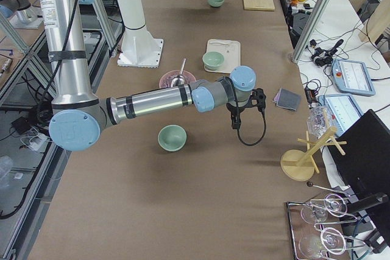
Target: Stack green bowls together
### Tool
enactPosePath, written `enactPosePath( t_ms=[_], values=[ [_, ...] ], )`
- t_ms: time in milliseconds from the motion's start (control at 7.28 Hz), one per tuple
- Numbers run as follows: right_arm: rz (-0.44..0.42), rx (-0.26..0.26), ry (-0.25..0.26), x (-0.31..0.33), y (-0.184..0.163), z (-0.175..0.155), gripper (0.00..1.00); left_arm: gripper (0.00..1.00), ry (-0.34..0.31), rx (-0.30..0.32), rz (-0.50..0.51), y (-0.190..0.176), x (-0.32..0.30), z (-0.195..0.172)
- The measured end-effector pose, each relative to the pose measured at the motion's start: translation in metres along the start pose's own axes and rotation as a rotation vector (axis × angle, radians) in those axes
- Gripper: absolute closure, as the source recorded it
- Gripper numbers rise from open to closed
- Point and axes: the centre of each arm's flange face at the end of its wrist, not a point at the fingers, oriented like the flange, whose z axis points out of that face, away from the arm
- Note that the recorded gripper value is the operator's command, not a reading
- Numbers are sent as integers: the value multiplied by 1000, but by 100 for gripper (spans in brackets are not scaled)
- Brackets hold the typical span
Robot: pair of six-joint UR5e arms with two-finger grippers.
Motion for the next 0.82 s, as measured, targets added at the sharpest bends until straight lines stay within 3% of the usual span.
enactPosePath(
  t_ms=[412, 825],
  values=[
    [3, -2, 0, 0, 0, 1, 0, 100, 37, -2, 6, 14, -2, -2],
    [1, -1, 0, -1, 1, 1, 0, 100, 194, -13, -89, -3, 21, -38]
  ],
)
